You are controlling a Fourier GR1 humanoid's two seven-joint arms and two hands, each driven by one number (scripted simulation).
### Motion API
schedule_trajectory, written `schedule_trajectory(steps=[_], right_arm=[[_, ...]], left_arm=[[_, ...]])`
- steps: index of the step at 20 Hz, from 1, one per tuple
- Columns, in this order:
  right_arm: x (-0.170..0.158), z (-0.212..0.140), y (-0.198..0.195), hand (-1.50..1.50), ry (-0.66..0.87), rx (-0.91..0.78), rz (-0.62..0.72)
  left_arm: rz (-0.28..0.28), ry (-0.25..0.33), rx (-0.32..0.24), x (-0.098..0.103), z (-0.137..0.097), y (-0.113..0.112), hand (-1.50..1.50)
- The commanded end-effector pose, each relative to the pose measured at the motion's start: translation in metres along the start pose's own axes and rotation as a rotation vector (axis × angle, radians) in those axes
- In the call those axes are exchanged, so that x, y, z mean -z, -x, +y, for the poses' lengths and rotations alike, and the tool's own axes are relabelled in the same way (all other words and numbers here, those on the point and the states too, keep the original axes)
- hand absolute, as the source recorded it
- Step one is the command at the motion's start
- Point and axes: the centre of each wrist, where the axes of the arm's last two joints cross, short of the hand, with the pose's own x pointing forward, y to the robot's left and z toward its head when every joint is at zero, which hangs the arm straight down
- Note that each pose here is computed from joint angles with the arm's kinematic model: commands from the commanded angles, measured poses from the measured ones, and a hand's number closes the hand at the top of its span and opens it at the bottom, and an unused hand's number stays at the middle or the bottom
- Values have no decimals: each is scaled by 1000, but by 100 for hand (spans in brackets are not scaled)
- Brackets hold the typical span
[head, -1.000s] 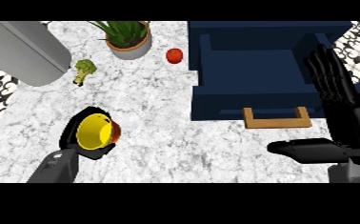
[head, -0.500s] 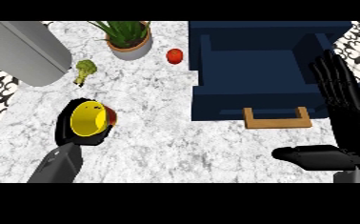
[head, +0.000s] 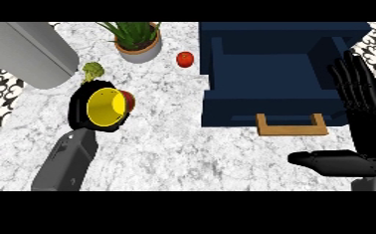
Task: Pick up the cup, place it into the drawer and close the drawer
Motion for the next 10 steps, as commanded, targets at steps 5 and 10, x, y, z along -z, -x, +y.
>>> schedule_trajectory(steps=[5, 10], right_arm=[[-5, -5, 7, -150, 20, -1, 11], [-2, -9, -1, -150, 19, -15, -2]], left_arm=[[-119, 185, 20, 89, -78, -40, 150], [-108, 246, 10, 106, -139, -65, 150]])
